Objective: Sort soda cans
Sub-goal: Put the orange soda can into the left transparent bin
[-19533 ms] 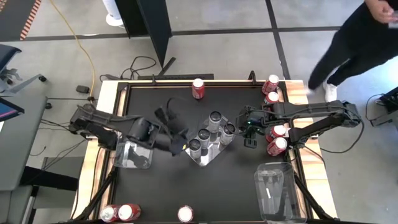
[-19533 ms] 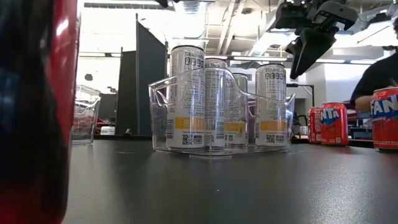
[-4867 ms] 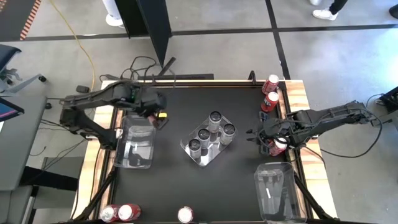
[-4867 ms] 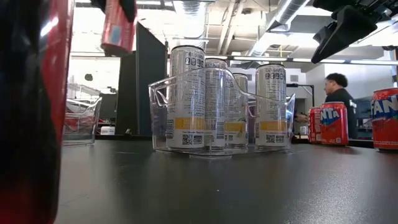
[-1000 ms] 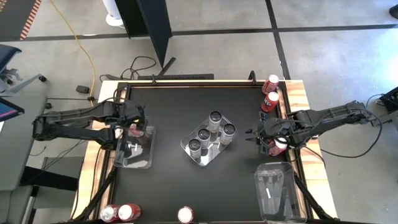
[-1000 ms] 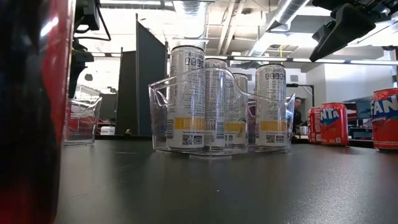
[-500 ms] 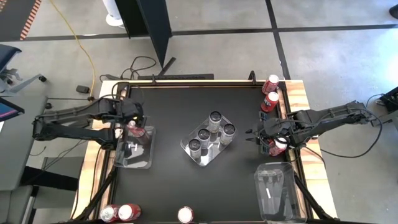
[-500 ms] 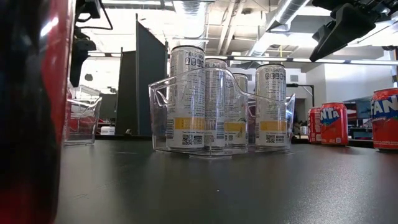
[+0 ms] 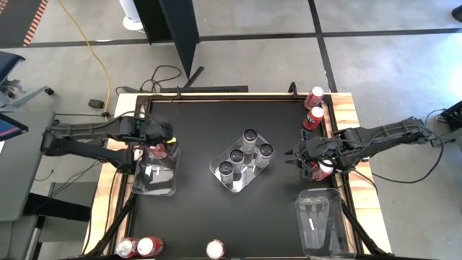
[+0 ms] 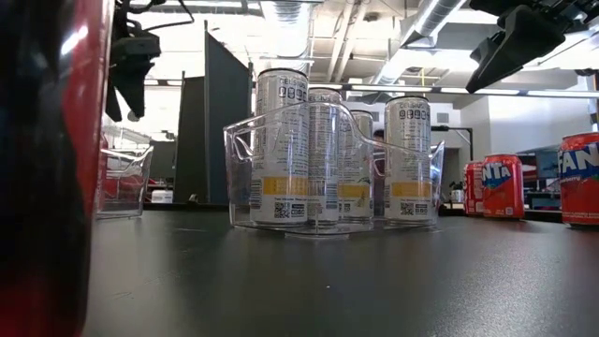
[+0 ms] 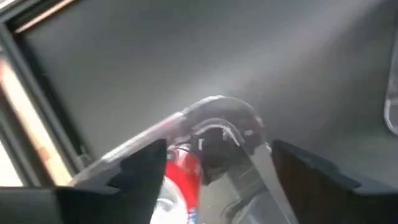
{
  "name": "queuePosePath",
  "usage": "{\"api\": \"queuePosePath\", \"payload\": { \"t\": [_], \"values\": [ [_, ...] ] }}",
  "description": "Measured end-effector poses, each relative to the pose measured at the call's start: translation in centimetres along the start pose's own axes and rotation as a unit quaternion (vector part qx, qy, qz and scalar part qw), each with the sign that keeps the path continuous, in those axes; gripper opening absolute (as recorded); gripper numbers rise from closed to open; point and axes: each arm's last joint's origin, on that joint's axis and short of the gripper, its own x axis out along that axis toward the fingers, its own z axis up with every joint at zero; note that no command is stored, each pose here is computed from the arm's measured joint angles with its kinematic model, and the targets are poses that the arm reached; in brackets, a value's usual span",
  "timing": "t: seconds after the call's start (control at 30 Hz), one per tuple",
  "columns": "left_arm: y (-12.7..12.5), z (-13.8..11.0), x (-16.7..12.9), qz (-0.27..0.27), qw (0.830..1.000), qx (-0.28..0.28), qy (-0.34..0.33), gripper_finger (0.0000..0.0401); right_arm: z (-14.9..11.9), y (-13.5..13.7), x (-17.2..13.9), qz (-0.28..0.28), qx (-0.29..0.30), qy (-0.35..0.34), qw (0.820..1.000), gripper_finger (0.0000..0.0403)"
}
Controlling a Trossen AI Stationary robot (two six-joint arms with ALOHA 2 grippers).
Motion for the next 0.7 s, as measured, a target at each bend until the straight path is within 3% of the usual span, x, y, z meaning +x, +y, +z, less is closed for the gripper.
{"api": "queuePosePath", "payload": {
  "t": [0.37, 0.53, 0.7],
  "values": [
    [-3.3, -1.0, 2.8, 0.023, 0.994, 0.058, 0.094, 0.0079, 0.0, 0.0, 0.0, 0.0, 0.001, 0.0, 1.0, 0.0161],
    [-3.8, -1.3, 3.9, 0.059, 0.988, 0.066, 0.123, 0.0041, 0.0, 0.0, 0.0, 0.0, 0.003, -0.001, 1.0, 0.0161],
    [-3.9, -1.7, 4.6, 0.094, 0.982, 0.071, 0.149, 0.0038, 0.0, 0.0, 0.0, 0.0, 0.007, 0.0, 1.0, 0.0161]
  ]
}}
